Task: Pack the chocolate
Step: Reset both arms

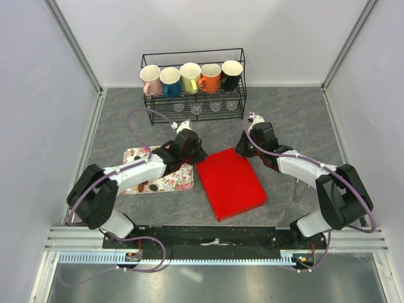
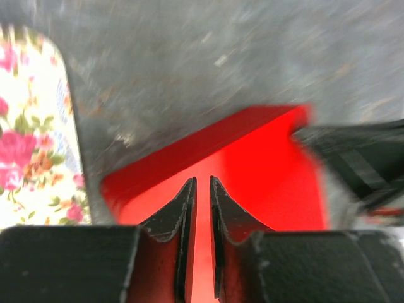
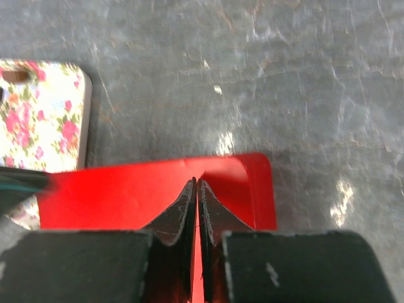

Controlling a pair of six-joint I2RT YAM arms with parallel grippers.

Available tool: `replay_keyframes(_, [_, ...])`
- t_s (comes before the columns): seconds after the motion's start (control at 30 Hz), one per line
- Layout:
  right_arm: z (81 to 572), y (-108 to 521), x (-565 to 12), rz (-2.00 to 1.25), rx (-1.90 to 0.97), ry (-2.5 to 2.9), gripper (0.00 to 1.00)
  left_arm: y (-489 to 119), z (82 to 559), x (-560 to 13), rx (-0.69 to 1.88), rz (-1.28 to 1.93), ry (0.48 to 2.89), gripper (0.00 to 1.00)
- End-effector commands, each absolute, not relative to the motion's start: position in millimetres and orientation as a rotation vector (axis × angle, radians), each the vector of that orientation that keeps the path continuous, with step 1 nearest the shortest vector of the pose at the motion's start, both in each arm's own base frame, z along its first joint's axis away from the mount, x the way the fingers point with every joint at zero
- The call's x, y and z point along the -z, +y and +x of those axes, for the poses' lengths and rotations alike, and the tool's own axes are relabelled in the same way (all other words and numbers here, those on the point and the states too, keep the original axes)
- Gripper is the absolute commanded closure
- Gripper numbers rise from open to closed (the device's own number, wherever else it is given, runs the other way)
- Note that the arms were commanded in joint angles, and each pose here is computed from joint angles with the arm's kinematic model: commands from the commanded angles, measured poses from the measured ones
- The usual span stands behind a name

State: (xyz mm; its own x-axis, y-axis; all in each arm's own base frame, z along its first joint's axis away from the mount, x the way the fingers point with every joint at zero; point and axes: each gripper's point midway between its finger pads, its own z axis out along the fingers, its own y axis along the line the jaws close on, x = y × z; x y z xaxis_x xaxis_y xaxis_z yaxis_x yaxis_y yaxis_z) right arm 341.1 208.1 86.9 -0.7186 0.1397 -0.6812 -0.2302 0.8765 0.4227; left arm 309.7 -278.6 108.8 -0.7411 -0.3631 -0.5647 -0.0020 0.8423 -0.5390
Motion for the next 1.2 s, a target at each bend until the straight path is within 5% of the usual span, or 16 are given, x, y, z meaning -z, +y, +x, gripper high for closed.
replay_keyframes(0.0, [325.4,197.3,-44.7,-0.009,-0.567,2.416,0.91,-281.2,298.1,-69.7,0.652,-0.267,2.416,0.81])
replay_keyframes(0.2, [311.0,187.9,-18.5,0.027,-0.519,2.500,0.92,-273.6,288.8,-36.6,0.600,-0.307,2.482,0.81])
replay_keyframes(0.37, [326.4,196.1,-57.5,-0.011,-0.569,2.389,0.90,-274.6,297.2,-52.7,0.599,-0.296,2.439,0.81])
replay_keyframes(0.63, [345.9,170.8,-185.2,0.009,-0.475,2.106,0.60,-260.1,322.3,-164.3,0.579,-0.254,2.189,0.75])
replay_keyframes(0.83, [316.3,125.1,-247.3,0.121,-0.371,1.965,0.40,-198.0,302.3,-243.5,0.496,-0.307,1.973,0.64])
replay_keyframes(1.07, [275.0,61.2,-307.6,0.256,-0.188,1.793,0.07,-129.1,252.8,-307.3,0.475,-0.313,1.782,0.39])
replay_keyframes(1.17, [255.7,40.6,-330.0,0.292,-0.151,1.717,0.02,-103.2,228.6,-328.4,0.485,-0.301,1.709,0.25])
